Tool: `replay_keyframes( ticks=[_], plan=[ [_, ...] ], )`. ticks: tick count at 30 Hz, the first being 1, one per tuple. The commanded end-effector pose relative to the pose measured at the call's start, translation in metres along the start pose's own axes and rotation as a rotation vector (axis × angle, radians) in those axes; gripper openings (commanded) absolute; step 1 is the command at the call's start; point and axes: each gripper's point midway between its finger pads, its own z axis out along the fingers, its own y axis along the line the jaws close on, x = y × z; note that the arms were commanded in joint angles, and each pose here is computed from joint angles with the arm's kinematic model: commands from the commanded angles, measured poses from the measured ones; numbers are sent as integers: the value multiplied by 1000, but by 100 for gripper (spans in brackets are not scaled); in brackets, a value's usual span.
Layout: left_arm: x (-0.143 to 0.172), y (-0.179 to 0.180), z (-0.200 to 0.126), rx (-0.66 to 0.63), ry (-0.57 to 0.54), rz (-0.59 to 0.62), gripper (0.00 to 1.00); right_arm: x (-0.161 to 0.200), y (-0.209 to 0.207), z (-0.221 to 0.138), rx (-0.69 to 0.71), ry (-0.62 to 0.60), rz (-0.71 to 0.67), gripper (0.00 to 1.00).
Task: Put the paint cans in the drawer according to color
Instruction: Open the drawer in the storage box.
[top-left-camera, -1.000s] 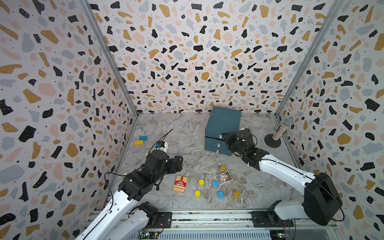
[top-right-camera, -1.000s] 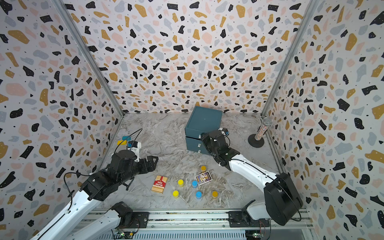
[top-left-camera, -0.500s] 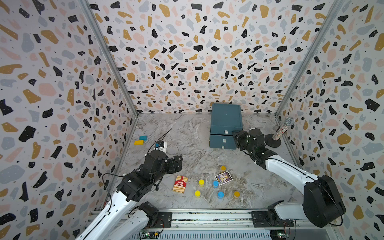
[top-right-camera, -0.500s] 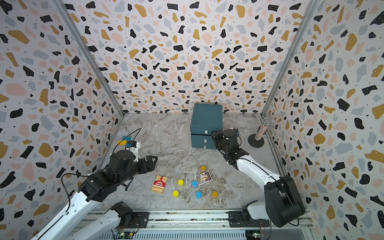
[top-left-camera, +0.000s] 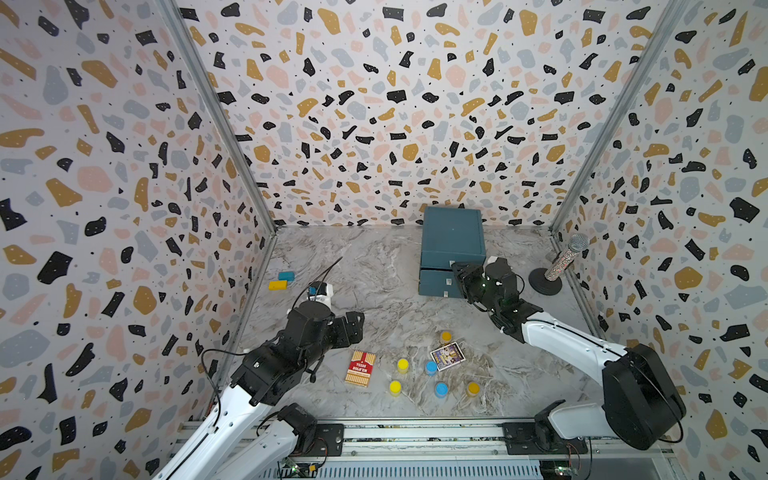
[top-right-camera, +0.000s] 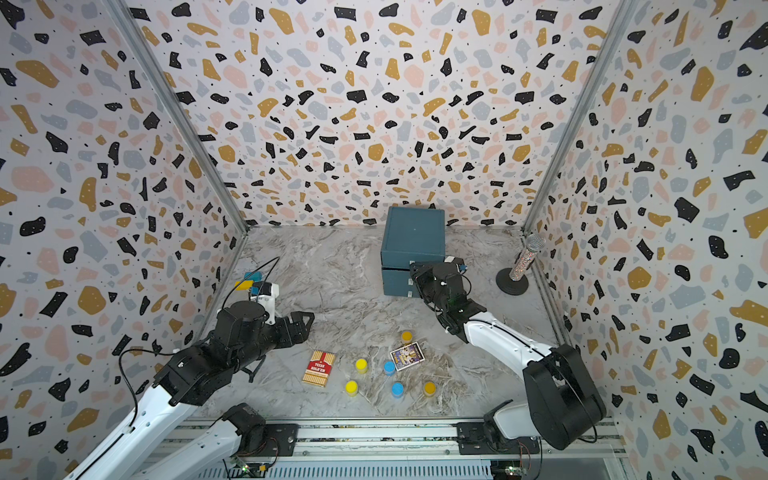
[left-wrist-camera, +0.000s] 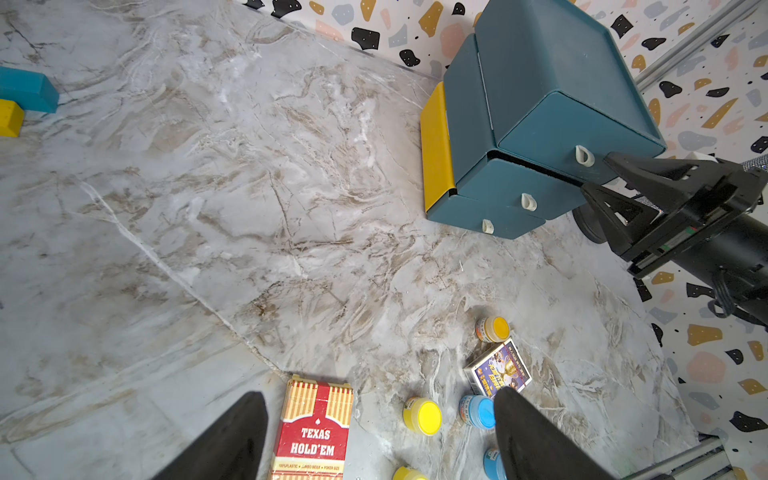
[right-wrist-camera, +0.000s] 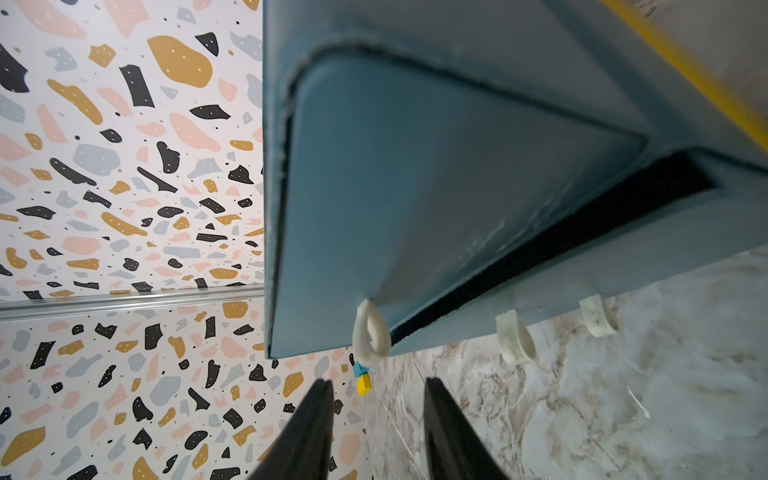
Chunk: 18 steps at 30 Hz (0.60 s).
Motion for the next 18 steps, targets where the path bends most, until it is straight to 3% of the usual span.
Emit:
replay_keyframes(
  ticks=[1,10,18],
  plan=[
    [-12,-6,-10,20,-39,6,88,-8,28,6,-67,-26,3,39],
    [-14,-7,-14,23,-52,13,88,-13,29,8,-53,-53,5,27],
    [-15,-7,-15,24,-49,18,88,-20,25,13,-47,-69,8,7]
  ],
)
